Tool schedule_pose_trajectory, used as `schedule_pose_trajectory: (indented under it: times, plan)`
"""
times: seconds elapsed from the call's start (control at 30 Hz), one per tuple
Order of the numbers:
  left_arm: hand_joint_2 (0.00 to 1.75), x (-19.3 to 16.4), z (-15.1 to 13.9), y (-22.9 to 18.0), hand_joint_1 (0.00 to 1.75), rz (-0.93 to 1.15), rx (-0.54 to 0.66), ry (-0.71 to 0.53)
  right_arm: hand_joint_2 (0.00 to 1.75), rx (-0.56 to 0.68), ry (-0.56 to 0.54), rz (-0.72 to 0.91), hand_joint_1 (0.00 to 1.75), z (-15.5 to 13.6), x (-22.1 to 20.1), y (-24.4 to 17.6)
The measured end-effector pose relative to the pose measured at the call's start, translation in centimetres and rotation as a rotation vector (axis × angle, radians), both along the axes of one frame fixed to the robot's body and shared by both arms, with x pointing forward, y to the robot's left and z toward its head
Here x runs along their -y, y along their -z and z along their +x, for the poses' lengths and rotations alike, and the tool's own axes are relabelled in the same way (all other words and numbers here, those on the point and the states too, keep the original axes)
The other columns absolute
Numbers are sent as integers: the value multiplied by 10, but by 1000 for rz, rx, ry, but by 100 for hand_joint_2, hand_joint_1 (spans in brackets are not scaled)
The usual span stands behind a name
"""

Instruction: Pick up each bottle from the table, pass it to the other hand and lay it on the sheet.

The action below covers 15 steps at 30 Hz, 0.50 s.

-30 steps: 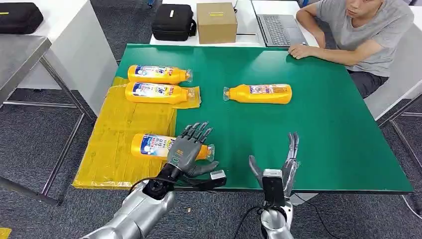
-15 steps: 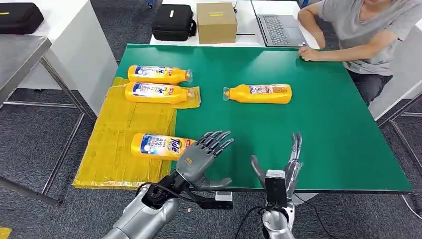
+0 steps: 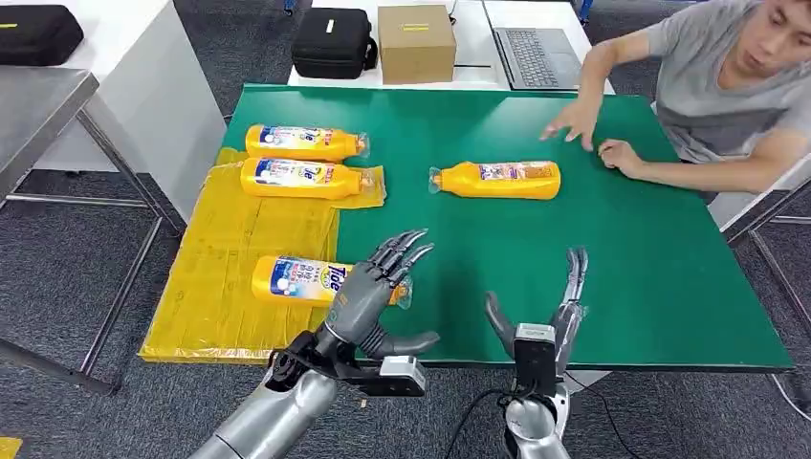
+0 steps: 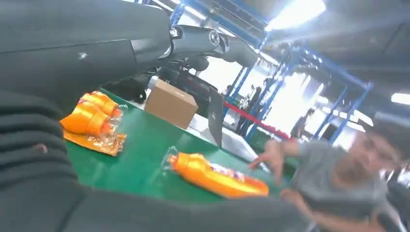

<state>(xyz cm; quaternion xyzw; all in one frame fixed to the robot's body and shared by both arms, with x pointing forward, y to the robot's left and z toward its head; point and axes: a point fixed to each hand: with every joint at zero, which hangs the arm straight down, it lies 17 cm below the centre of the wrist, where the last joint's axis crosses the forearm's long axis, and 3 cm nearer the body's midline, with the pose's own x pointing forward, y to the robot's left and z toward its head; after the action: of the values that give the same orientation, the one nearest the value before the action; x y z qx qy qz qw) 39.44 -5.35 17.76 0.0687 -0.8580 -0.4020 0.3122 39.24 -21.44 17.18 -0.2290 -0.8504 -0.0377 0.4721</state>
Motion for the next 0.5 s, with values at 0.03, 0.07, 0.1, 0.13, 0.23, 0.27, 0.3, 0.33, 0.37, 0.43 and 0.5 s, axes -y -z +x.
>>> schedule_pose_trajectory:
  times: [0.03, 0.07, 0.1, 0.13, 0.23, 0.27, 0.3, 0.33, 0.37, 0.43, 0.5]
  plan:
    - [175, -2, 2, -2, 0, -27, -13, 1, 175, 12, 1, 0, 0, 0, 0, -5]
    - [175, -5, 4, -2, 0, -54, -30, -1, 175, 23, 2, 1, 0, -1, -1, -9]
    - [175, -8, 7, -4, 0, -91, -55, -7, 175, 32, 2, 4, 0, -2, -1, -13]
    - [175, -11, 10, -5, 0, -120, -74, -14, 175, 41, 3, 7, 0, -3, -1, -16]
    - [175, -20, 22, -6, 0, -191, -131, -38, 175, 69, -9, 32, 0, -7, -5, -28]
    - [175, -21, 25, -5, 0, -213, -153, -40, 175, 79, -18, 48, 0, -9, -7, -31]
    - [175, -22, 28, -5, 0, -231, -174, -37, 175, 84, -25, 71, 0, -10, -8, -34]
    - [175, -23, 30, -3, 0, -256, -207, -29, 175, 89, -38, 99, 0, -12, -11, -37]
    - [175, -23, 31, -2, 0, -279, -231, -21, 175, 93, -52, 119, 0, -13, -13, -39]
    - [175, -27, 33, -2, 0, -332, -261, -15, 175, 96, -114, 192, 0, -15, -21, -42]
    - [175, -30, 34, -4, 0, -380, -279, -17, 175, 98, -193, 251, 0, -17, -28, -45]
